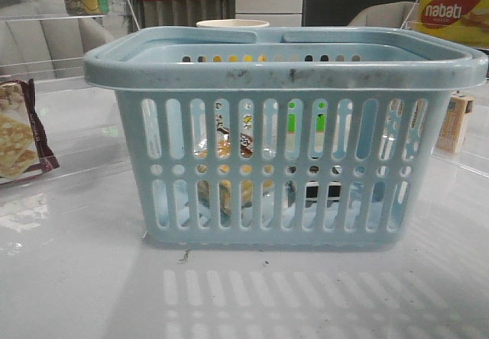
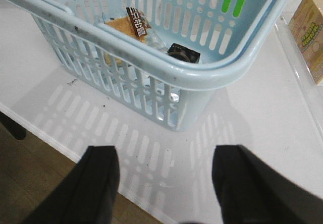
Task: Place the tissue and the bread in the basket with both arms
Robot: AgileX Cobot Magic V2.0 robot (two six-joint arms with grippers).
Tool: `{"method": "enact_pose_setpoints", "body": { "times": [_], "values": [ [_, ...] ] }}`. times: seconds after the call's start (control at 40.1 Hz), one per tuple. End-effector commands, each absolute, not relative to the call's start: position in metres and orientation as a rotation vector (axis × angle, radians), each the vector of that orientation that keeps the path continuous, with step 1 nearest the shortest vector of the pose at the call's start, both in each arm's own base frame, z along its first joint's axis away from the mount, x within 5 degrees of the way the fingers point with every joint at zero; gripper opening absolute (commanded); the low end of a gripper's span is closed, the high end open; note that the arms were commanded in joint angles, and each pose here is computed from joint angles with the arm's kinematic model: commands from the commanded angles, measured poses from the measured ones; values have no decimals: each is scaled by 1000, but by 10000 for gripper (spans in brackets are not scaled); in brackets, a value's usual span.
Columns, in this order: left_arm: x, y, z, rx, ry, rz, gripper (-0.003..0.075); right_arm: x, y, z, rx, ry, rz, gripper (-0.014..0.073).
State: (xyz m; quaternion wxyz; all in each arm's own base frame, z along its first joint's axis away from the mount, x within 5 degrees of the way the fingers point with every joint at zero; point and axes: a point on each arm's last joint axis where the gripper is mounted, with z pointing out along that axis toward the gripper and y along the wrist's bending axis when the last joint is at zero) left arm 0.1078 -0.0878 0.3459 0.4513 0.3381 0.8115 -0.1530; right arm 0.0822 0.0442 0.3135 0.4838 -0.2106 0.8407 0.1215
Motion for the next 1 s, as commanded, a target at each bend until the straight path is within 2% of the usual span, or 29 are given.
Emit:
{"method": "enact_pose_setpoints", "body": {
  "times": [0.0, 0.125, 0.199, 0.249, 0.299, 0.972],
  "values": [
    [109, -90, 361, 779, 1912, -421, 344, 78, 41, 325, -499, 1960, 302, 372],
    [109, -90, 361, 779, 1912, -421, 197, 77, 41, 325, -501, 1968, 300, 197],
    [109, -90, 361, 779, 1912, -421, 129, 78, 41, 325, -500, 1965, 301, 120],
    [109, -90, 361, 779, 1912, -421, 87, 78, 41, 325, -499, 1963, 301, 75],
    [109, -90, 361, 779, 1912, -421, 94, 78, 41, 326, -498, 1959, 302, 49],
    [106, -83, 361, 738, 1904, -417, 91, 78, 41, 325, -500, 1963, 300, 57]
  ]
}}
